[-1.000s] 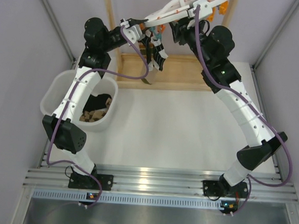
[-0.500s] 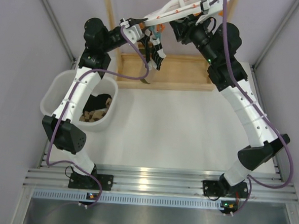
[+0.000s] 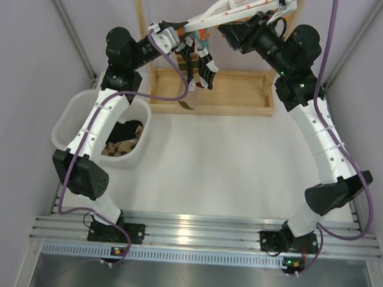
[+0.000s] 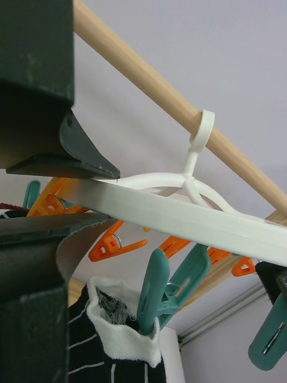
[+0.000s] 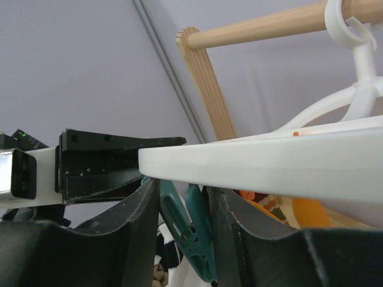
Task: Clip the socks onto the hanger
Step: Open the clamp at the hanger.
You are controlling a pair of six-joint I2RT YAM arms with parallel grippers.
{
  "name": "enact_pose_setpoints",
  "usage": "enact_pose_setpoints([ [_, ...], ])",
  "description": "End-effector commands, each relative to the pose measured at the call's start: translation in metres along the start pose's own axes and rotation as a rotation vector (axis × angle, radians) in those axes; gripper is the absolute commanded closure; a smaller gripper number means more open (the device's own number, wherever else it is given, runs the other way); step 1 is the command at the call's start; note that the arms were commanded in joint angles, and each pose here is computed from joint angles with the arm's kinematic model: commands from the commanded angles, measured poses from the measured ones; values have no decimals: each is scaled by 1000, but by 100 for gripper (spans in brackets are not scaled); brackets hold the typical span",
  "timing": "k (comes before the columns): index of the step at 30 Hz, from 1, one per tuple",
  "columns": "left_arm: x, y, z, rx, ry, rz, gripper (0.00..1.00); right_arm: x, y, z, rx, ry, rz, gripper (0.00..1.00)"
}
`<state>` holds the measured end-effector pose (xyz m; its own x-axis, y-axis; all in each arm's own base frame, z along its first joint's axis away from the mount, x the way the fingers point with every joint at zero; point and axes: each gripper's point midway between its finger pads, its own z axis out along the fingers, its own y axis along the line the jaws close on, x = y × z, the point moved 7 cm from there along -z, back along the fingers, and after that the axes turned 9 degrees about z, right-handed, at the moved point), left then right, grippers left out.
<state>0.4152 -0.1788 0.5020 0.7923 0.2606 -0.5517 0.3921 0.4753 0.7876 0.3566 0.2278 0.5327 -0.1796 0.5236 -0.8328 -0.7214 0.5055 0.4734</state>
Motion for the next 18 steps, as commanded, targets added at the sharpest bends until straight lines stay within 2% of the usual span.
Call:
enact_pose_setpoints([
  [1,-39,1,-8,-19,-83,-146,74,-9,-3,4,-23,-51,117,100],
  [3,-46,-1,-13,-43,-97,-245,71,-10,-3,4,-36,-55,143,100],
  [4,-51,-3,-15,-54,-108,-339,70,-9,-2,5,-57,-54,159,100],
  [6,-62,-3,-22,-74,-140,-393,67,-9,0,5,-72,-56,173,100],
  [7,-66,-4,-24,-100,-145,-506,67,-8,1,4,-80,-52,192,100],
  [9,-76,-6,-31,-130,-164,-591,66,-8,2,5,-91,-58,202,100],
  [11,-77,-10,-35,-180,-160,-738,60,-6,1,5,-96,-57,217,100],
  [14,-83,-17,-39,-213,-144,-846,50,1,-2,4,-95,-52,243,100],
  [18,-88,-20,-45,-269,-124,-838,40,3,-4,5,-98,-56,257,100],
])
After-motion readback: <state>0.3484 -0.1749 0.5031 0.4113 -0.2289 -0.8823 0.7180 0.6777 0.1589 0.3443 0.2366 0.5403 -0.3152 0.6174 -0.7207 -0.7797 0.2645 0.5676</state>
